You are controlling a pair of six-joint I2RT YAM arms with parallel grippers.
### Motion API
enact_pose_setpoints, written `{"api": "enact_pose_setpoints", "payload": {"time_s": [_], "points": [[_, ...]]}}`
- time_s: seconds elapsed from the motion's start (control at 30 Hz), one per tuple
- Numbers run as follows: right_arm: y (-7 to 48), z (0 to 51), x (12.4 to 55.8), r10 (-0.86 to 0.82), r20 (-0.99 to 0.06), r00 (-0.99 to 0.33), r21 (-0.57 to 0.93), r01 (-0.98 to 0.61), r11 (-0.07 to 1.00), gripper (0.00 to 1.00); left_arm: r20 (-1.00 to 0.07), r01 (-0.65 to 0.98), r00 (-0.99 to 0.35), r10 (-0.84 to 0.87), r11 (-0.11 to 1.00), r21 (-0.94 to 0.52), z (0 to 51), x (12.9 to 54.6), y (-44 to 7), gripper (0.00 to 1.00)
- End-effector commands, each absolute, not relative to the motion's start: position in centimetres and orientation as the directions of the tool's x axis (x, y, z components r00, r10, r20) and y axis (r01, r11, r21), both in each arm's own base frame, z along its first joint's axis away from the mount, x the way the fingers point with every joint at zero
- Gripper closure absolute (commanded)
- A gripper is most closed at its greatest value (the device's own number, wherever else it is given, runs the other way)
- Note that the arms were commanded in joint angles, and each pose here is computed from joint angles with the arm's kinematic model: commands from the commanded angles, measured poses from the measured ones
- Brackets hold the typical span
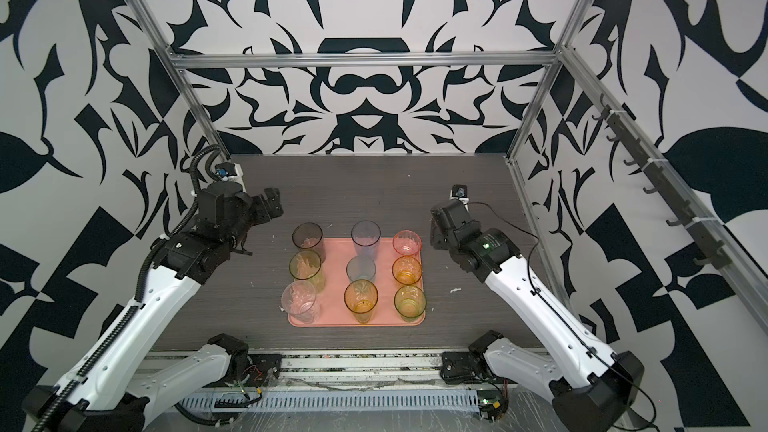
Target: Place the glasses into the tray
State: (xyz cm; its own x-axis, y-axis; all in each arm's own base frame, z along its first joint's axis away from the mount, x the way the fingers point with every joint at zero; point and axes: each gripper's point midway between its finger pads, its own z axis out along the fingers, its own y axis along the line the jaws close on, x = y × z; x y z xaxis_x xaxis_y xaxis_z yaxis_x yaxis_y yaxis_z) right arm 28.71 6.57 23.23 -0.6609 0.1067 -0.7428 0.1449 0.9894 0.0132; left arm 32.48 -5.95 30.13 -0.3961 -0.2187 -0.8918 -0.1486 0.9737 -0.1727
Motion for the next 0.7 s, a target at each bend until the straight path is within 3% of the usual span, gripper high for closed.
{"api": "enact_pose_setpoints", "payload": {"time_s": [0.0, 0.27, 0.47, 0.67], "points": [[5.0, 25.1, 31.9, 0.068, -0.843, -0.533, -0.01, 0.142, 0.99, 0.21, -0.959, -0.346, -0.229, -0.169, 0.935, -0.082, 31.5, 33.1, -1.4, 0.0], [0.2, 20.9, 36.3, 0.043, -0.901, -0.431, -0.069, 0.241, 0.968, 0.01, -0.987, -0.488, -0.088, -0.131, 0.87, -0.072, 27.3, 33.5, 4.2, 0.01], [-3.3, 15.9, 37.7, 0.087, -0.886, -0.455, -0.073, 0.323, 0.943, 0.0, -0.973, -0.563, -0.158, -0.168, 0.825, -0.05, 19.9, 33.9, 9.0, 0.01], [-4.0, 13.4, 37.8, 0.012, -0.902, -0.432, -0.135, 0.307, 0.942, 0.0, -0.954, -0.537, -0.246, -0.169, 0.844, -0.011, 14.9, 35.4, 8.7, 0.01]]}}
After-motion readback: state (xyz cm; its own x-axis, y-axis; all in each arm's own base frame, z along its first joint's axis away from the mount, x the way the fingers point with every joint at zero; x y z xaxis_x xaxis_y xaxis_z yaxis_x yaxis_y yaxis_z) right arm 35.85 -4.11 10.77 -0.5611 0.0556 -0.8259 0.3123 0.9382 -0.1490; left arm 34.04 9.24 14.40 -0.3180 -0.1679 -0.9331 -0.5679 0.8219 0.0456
